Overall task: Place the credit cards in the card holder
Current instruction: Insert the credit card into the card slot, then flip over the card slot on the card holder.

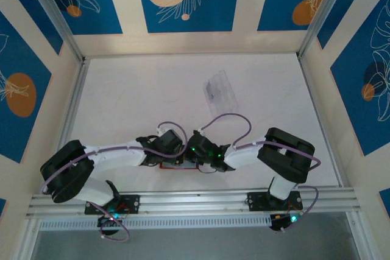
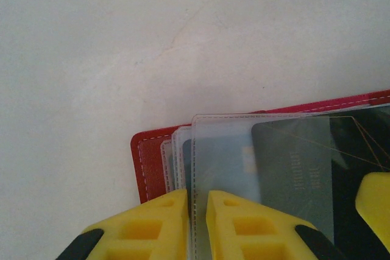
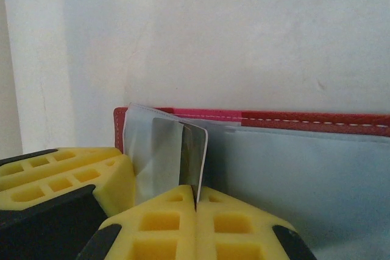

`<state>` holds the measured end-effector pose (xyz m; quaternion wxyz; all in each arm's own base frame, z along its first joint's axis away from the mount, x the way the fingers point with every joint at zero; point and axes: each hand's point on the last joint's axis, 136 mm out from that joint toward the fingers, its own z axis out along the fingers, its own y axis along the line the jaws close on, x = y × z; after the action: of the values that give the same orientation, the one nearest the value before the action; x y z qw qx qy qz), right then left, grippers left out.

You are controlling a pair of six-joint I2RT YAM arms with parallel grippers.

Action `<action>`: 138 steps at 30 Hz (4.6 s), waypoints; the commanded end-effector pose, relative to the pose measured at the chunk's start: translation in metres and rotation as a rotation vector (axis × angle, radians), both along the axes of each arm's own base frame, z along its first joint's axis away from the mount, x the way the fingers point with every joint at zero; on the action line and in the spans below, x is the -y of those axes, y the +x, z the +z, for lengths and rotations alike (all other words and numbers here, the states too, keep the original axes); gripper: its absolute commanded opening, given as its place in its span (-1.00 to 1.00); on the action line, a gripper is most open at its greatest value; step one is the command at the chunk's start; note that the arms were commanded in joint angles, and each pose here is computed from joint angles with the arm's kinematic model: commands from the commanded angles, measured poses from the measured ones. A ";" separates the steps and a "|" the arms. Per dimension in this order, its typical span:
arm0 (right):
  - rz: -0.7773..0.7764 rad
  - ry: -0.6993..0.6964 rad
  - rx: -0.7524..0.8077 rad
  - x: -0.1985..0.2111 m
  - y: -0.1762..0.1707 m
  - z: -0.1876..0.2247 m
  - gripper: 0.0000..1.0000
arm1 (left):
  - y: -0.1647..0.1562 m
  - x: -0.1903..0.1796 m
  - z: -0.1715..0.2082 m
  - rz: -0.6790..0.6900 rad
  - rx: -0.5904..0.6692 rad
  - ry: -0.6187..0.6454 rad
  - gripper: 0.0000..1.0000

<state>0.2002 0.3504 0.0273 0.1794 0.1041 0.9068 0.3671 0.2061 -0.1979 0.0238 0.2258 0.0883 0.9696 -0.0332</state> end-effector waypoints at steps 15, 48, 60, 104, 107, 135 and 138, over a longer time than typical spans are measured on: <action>0.182 -0.178 -0.101 0.015 -0.026 -0.024 -0.59 | -0.033 -0.014 -0.020 -0.018 -0.135 0.047 -0.65; 0.413 -0.457 -0.190 0.022 -0.026 0.000 -1.00 | -0.030 -0.029 -0.007 0.026 -0.109 -0.004 -0.60; 0.463 -0.449 -0.201 0.004 -0.027 -0.007 -1.00 | -0.035 -0.029 -0.030 0.016 -0.156 0.023 -0.65; 0.414 -0.451 -0.159 0.047 0.023 0.016 -1.00 | -0.015 0.003 -0.014 0.013 -0.138 -0.038 -0.66; 0.406 -0.481 -0.132 0.057 0.031 0.026 -1.00 | -0.015 0.002 -0.015 0.016 -0.137 -0.032 -0.66; 0.487 -0.187 -0.318 0.017 0.009 -0.003 -1.00 | -0.015 -0.001 -0.012 0.001 -0.135 -0.014 -0.65; 0.485 -0.097 -0.320 0.013 0.010 0.005 -1.00 | -0.014 -0.001 -0.009 -0.009 -0.130 -0.002 -0.62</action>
<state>0.2192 0.3261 0.0195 -0.0237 -0.0784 0.9593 0.2703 0.1950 -0.1967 0.0174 0.1784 0.0772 0.9799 -0.0456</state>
